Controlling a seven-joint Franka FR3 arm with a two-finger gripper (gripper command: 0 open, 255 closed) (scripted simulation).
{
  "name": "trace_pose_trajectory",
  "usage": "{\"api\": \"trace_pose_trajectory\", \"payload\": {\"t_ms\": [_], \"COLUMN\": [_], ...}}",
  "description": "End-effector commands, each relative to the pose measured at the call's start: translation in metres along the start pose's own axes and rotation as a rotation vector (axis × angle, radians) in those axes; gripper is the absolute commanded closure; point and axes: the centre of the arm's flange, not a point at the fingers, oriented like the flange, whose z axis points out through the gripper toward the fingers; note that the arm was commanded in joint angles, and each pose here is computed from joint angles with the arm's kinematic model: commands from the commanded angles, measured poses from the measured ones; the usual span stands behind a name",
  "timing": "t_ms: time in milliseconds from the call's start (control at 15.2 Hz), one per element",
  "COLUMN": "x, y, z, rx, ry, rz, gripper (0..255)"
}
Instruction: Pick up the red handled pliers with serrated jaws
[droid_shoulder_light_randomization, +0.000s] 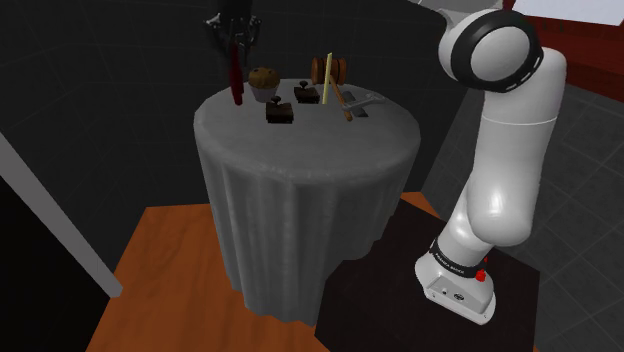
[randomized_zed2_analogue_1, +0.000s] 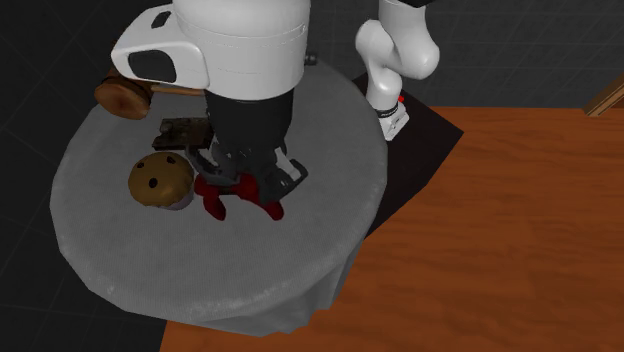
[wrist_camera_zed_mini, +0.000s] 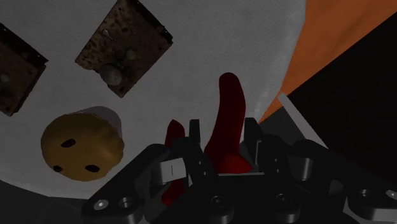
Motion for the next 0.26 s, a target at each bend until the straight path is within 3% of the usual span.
{"api": "trace_pose_trajectory", "payload": {"t_ms": [0,198], "x": [0.0022,0.0031], "y": [0.0006,0.0008], "z": [-0.0111,-0.0171], "rx": [0.0,0.0], "ry": [-0.001,-0.001], "rz": [0.0,0.0], "gripper": [255,255]}}
